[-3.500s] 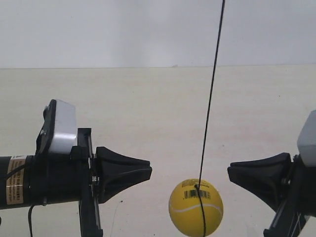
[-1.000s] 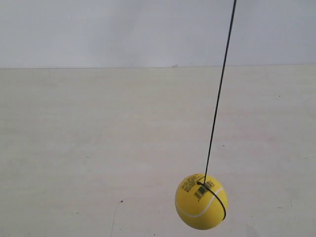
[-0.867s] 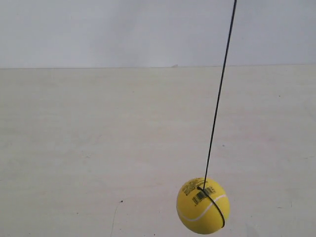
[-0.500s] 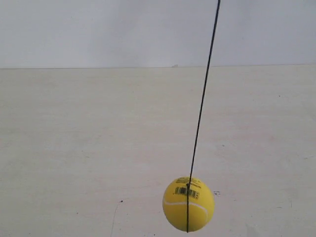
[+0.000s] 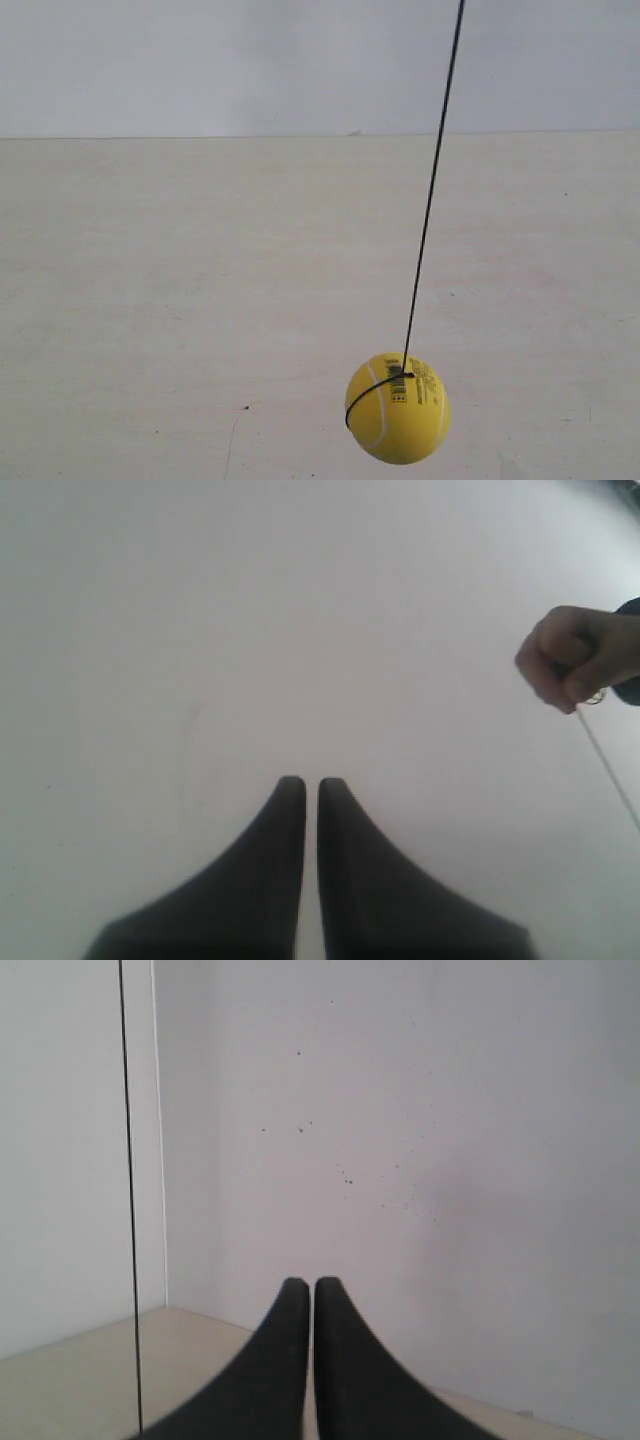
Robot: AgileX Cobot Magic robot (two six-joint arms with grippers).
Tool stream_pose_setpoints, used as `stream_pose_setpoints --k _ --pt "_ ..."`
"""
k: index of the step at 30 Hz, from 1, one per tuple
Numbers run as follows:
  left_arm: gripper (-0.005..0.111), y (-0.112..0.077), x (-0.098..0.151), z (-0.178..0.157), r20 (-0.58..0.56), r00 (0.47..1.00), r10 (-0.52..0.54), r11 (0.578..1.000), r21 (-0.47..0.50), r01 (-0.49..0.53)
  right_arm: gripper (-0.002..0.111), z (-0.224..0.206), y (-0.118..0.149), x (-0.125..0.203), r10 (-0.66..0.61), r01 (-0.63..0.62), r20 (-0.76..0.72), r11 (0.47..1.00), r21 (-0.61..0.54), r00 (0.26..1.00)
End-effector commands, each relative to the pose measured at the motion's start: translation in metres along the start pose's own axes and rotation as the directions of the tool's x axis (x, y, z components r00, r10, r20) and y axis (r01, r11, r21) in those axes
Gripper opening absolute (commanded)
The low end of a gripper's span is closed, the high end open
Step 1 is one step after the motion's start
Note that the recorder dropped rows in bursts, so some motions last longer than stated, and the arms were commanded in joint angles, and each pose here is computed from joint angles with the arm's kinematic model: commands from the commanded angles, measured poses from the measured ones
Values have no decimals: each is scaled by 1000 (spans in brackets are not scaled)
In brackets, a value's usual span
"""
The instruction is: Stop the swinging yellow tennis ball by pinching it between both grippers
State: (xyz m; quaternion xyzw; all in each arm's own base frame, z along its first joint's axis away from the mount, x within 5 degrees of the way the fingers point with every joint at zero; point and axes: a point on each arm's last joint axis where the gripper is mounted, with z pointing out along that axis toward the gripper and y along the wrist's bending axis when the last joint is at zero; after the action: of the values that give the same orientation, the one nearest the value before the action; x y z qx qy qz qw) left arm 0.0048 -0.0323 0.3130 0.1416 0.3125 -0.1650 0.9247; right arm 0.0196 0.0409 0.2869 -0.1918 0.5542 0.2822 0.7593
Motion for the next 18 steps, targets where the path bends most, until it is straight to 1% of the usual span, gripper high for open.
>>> stream_pose_setpoints --k 1,6,14,18 --pt "5 2 3 0 -19 997 78 994 -73 -79 0 -1 0 -1 1 -1 8 1000 5 1000" --pt "5 3 5 1 -32 992 121 986 -108 -124 0 -1 0 -1 1 -1 8 1000 5 1000" --pt "5 3 5 1 -32 992 122 986 -109 -125 0 -1 0 -1 1 -1 8 1000 5 1000" --pt "5 5 11 -2 -61 992 112 985 -122 -118 0 -1 0 -1 1 -1 8 1000 5 1000"
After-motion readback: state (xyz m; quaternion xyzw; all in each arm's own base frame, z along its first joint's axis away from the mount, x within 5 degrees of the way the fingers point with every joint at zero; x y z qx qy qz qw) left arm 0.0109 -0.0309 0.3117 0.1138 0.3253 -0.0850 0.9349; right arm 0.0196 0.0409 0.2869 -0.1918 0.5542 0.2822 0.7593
